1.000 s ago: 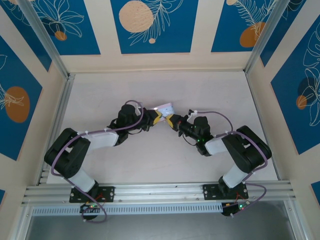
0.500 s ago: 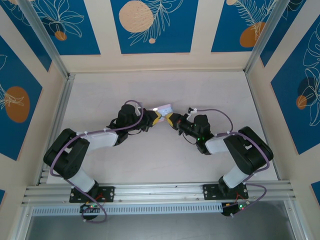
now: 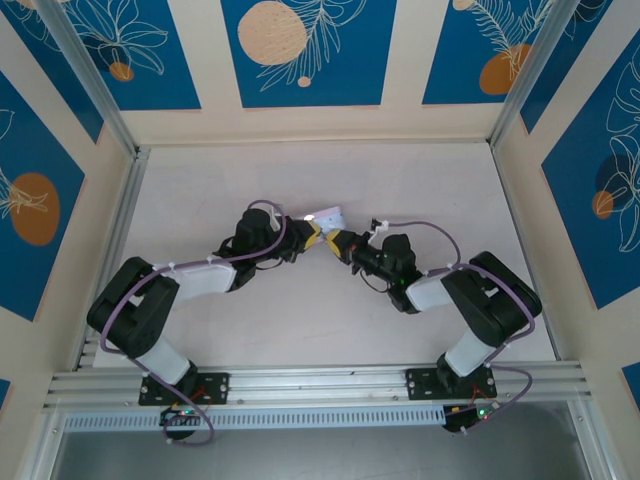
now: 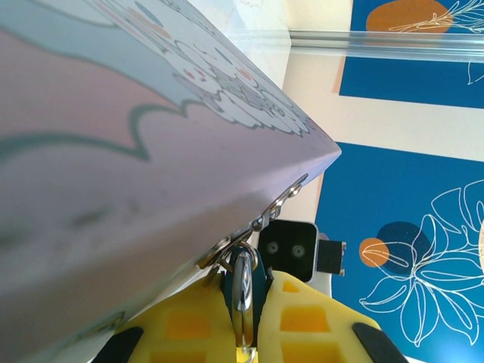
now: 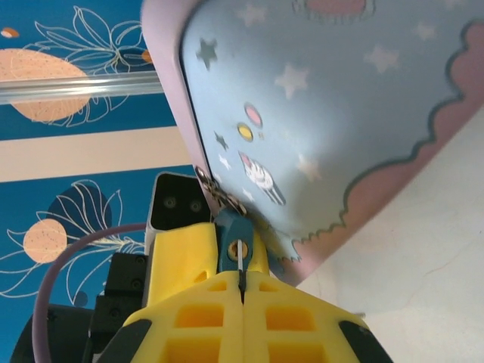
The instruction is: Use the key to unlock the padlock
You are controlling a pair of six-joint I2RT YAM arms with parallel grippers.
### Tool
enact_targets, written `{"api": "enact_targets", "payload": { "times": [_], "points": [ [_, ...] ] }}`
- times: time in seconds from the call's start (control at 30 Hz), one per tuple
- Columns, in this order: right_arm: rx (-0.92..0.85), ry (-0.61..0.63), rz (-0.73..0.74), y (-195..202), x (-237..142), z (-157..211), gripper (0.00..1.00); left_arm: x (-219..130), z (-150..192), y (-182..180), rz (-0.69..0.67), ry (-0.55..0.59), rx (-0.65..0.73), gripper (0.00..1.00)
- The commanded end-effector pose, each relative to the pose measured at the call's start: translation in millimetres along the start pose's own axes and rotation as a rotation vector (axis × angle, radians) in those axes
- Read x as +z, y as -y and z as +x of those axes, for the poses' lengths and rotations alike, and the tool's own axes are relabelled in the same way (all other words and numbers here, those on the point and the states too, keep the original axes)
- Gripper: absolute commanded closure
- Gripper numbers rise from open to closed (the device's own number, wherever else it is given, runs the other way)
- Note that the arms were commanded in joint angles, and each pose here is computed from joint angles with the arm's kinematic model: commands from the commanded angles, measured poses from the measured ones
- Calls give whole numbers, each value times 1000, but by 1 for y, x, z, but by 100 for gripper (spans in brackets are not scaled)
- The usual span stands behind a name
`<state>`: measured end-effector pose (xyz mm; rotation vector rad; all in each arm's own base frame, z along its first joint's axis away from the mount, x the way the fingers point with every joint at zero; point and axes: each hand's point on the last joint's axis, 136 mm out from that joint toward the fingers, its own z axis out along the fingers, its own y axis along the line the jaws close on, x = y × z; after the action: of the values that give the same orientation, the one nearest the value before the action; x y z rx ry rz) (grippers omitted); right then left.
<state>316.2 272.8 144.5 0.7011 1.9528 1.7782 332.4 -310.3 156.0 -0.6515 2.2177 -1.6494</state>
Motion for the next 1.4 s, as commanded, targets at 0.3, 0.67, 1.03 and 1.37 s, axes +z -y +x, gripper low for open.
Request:
{"api": "enact_targets", "payload": {
  "times": [0.3, 0.67, 1.03, 1.37],
  "points": [
    [2, 36, -37, -9, 2, -12, 100, -3, 26, 26, 83, -98, 46, 100],
    [-4, 51, -8, -1, -11, -20, 100, -3, 25, 21, 65, -90, 54, 100],
    [-7, 18, -13, 0, -9, -17, 100, -3, 25, 21, 67, -91, 56, 100],
    [-70, -120, -48, -3, -29, -6, 100, -3, 22, 12, 36, -80, 71, 100]
  ]
}}
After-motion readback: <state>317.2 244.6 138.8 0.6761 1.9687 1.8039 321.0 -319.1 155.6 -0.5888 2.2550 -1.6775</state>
